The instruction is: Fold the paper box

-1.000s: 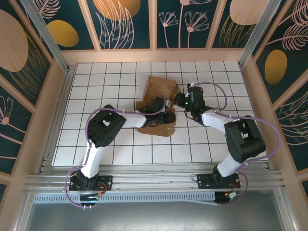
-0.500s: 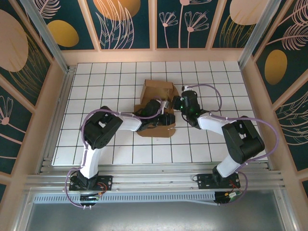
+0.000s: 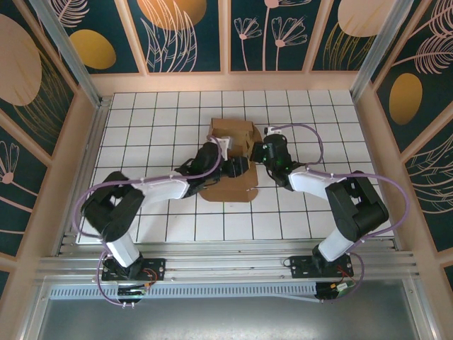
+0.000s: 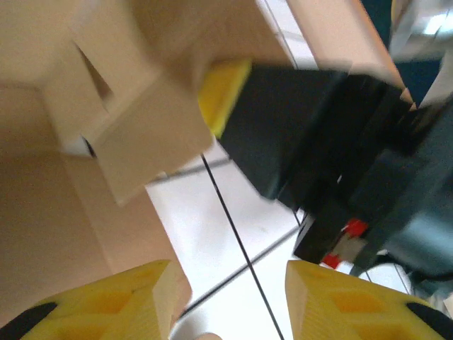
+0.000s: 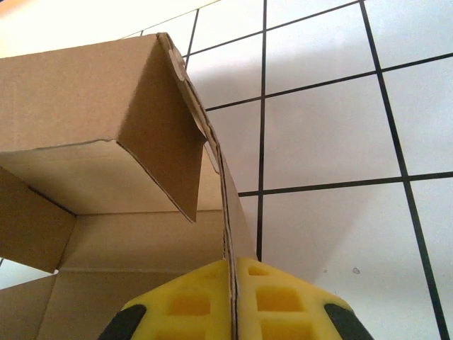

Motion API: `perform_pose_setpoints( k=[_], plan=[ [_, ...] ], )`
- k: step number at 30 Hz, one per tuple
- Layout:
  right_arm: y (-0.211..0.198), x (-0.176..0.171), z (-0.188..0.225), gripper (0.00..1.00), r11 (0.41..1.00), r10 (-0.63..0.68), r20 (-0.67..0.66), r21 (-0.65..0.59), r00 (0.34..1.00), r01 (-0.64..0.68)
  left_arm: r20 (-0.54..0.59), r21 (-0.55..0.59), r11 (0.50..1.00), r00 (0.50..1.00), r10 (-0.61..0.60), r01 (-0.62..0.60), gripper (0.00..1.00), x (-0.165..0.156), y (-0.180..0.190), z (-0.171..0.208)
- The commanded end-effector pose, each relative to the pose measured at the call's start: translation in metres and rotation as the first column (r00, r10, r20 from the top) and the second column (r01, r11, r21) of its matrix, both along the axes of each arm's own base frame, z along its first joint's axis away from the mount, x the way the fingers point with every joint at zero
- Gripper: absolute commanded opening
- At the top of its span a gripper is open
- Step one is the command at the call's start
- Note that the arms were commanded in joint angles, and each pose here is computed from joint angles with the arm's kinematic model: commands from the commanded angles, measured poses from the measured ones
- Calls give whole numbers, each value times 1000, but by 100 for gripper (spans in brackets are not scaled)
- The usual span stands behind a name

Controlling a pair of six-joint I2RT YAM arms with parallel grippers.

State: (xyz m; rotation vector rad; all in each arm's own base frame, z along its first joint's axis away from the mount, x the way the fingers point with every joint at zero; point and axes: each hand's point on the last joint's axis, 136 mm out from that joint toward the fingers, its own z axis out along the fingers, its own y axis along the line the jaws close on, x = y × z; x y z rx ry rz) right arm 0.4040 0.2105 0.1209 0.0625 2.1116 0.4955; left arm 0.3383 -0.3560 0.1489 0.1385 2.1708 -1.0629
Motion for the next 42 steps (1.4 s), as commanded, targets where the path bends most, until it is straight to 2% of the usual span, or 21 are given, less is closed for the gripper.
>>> perform_pose_setpoints(
  k=[1, 4, 6, 10, 17, 21, 25, 28, 36, 42],
  plan=[
    [-6, -10, -18, 0, 996, 1, -59, -84, 998, -6, 105, 28, 968, 964, 245, -250, 48, 33, 52, 46],
    [-6, -8, -16, 0, 996, 0, -53, -92, 999, -5, 94, 23, 929, 925, 367, -371, 50, 52, 92, 70],
    [-6, -8, -15, 0, 995, 0, -49, -96, 999, -5, 74, 29, 920, 919, 388, -390, 53, 66, 108, 79],
    [-7, -6, -15, 0, 993, 0, -46, -121, 999, -5, 5, 106, 934, 940, 342, -341, 53, 97, 110, 78],
    [3, -10, -6, 0, 979, 31, -2, -204, 1000, -30, -101, 67, 957, 952, 290, -284, 56, 123, 105, 59],
    [10, -9, -3, 0, 974, 54, 0, -218, 999, -52, -143, 63, 956, 945, 294, -288, 56, 125, 105, 42],
    [15, -8, -2, 0, 971, 66, 2, -231, 998, -64, -153, 132, 921, 911, 384, -366, 55, 123, 124, 23],
    [17, -8, -2, 0, 971, 70, 2, -227, 998, -68, -172, 159, 914, 901, 399, -374, 54, 119, 129, 10],
    [23, -7, -3, 1, 973, 88, -10, -215, 996, -88, -217, 101, 929, 904, 369, -356, 51, 114, 120, -3],
    [46, -9, 3, 3, 986, 144, -21, -78, 989, -145, -257, 42, 949, 915, 312, -312, 46, 110, 107, -8]
  ],
)
